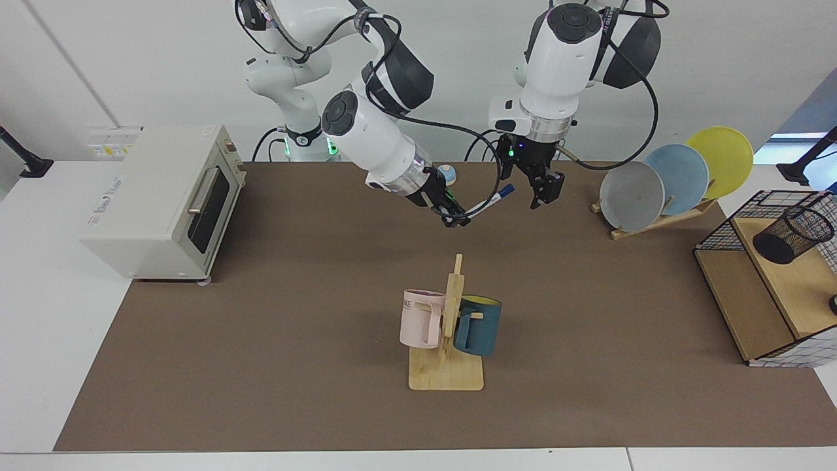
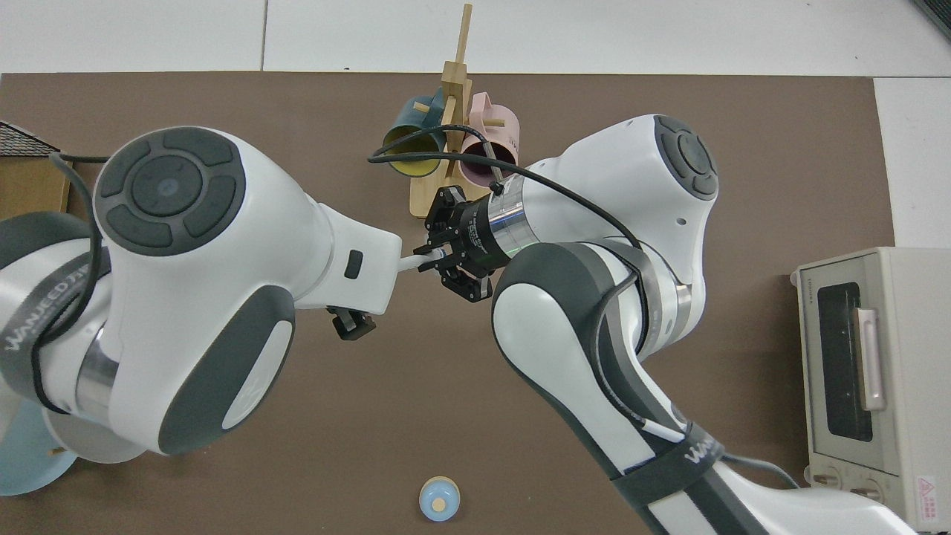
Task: Put markers into pen holder
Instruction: 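Grasp the marker's free end with the left gripper near the right gripper, then open the right gripper and withdraw while the left gripper carries the marker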
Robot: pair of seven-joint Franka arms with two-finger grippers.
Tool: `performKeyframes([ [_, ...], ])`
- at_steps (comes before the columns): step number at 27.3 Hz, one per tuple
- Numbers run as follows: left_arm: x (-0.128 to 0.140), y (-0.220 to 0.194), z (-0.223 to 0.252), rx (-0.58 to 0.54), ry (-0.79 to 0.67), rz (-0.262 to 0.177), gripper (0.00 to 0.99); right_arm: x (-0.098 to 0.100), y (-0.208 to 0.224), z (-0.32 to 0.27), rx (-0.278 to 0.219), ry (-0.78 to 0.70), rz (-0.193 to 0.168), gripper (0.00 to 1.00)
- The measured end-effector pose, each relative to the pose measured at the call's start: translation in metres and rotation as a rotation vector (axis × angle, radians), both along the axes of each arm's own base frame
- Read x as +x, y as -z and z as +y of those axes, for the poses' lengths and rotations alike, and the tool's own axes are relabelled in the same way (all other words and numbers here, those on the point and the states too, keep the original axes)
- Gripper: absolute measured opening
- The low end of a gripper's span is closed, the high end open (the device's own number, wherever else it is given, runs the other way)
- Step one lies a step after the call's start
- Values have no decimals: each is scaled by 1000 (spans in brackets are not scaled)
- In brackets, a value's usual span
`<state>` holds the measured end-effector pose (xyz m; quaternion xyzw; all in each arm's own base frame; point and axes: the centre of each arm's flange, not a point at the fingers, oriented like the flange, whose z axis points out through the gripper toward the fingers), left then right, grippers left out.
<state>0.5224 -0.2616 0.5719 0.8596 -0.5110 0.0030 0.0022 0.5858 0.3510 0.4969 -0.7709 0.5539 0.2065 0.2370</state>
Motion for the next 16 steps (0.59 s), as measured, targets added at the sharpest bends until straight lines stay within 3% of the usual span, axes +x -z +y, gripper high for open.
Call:
performKeyframes([
  [4,-3,0,-6,-1,5,0,793,-2,1,2,0,-55,-29,167],
  [5,-3,0,-7,-1,5,-1,683,-3,2,3,-1,-67,-36,167],
  [7,-3,0,-7,-2,6,-3,590,-4,2,3,-2,-85,-45,167],
  [8,-3,0,-7,-2,5,-3,471,-4,2,4,-2,-91,-48,167],
  [12,-5,0,-10,-10,7,4,291,-3,1,2,-2,-87,-53,167],
  [13,-6,0,-11,-11,9,5,194,-2,1,1,-2,-85,-54,167],
  [16,-7,-1,-12,-10,9,4,176,-2,1,1,-3,-86,-53,167],
])
